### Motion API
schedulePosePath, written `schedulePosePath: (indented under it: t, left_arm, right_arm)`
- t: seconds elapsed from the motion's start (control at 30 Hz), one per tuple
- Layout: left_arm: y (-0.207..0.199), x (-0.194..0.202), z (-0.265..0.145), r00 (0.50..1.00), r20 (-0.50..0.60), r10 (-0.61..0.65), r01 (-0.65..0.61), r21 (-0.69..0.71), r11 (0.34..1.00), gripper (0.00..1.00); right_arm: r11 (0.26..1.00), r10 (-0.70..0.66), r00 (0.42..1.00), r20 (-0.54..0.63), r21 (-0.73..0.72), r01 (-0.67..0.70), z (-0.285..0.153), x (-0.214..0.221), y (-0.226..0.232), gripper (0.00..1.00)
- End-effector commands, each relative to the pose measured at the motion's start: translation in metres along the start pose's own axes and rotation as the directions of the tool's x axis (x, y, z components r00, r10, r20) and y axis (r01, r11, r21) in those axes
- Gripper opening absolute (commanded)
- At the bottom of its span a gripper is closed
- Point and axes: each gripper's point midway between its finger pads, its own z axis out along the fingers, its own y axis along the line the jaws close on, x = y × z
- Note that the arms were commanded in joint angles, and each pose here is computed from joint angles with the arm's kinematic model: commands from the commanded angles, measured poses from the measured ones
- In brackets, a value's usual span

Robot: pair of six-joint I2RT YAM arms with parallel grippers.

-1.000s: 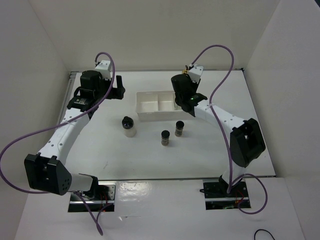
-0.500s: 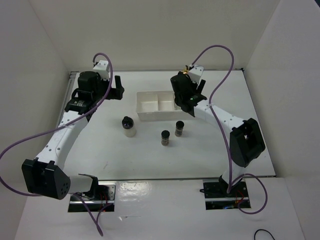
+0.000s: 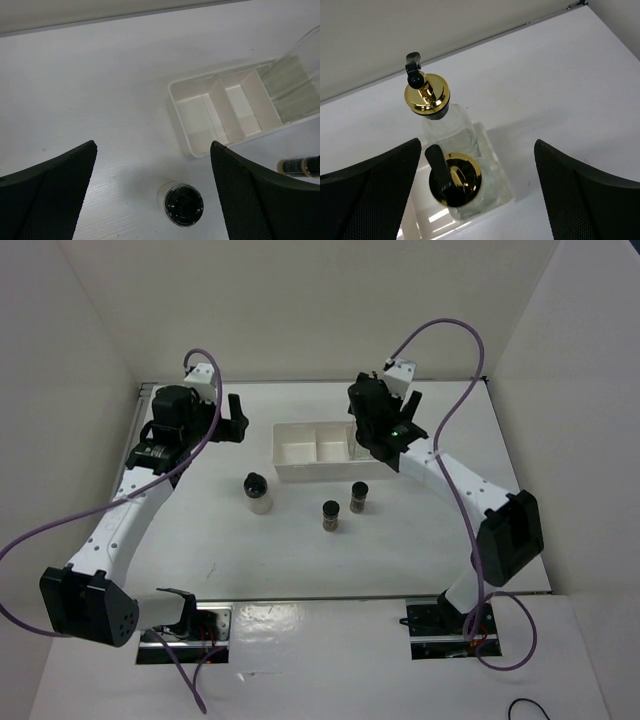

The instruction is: Organize the condiment bottles

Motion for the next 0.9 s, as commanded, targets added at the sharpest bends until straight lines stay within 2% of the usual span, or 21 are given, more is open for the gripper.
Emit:
schedulePosePath:
  t: [0.0,0.13,0.23,0.3,0.43,0.6,0.7,0.87]
  left_arm:
    - [-0.012,-0.018,-0.012,0.998,0.068,-0.002,-0.001,0.05,0.999,1.0]
    - [-0.016,-0.018,-0.012,0.998,0.064,-0.022,0.017,0.073,0.997,1.0]
    - [-0.025,-0.021,-0.014,0.997,0.069,-0.018,0.01,0.106,0.994,1.0]
    - [-0.032,-0.025,-0.016,0.997,0.075,-0.023,0.013,0.132,0.991,1.0]
    - [-0.056,-0.033,-0.024,0.997,0.082,-0.002,-0.018,0.249,0.968,1.0]
    - [-0.077,-0.039,-0.034,0.995,0.088,0.039,-0.066,0.337,0.939,1.0]
    - [-0.08,-0.036,-0.031,0.997,0.073,0.029,-0.053,0.346,0.937,1.0]
    - [-0.081,-0.033,-0.028,0.998,0.061,0.021,-0.04,0.337,0.941,1.0]
  right_arm:
    - [0.993,0.086,0.995,0.052,-0.08,-0.082,-0.038,-0.056,-0.011,0.98]
    - [0.976,0.122,0.99,0.067,-0.188,-0.107,-0.065,-0.078,-0.021,0.98]
    - [0.966,0.129,0.991,0.039,-0.231,-0.116,-0.085,-0.076,-0.032,0.98]
    - [0.954,0.107,0.994,-0.002,-0.283,-0.103,-0.101,-0.062,-0.036,0.98]
    - [0.911,0.108,0.979,-0.171,-0.378,-0.166,-0.122,-0.013,-0.035,0.98]
    - [0.887,0.12,0.927,-0.356,-0.381,-0.261,-0.138,0.054,-0.035,0.98]
    - [0.89,0.102,0.904,-0.415,-0.368,-0.27,-0.136,0.08,-0.032,0.98]
    - [0.935,0.062,0.869,-0.491,-0.275,-0.222,-0.119,0.121,-0.027,0.98]
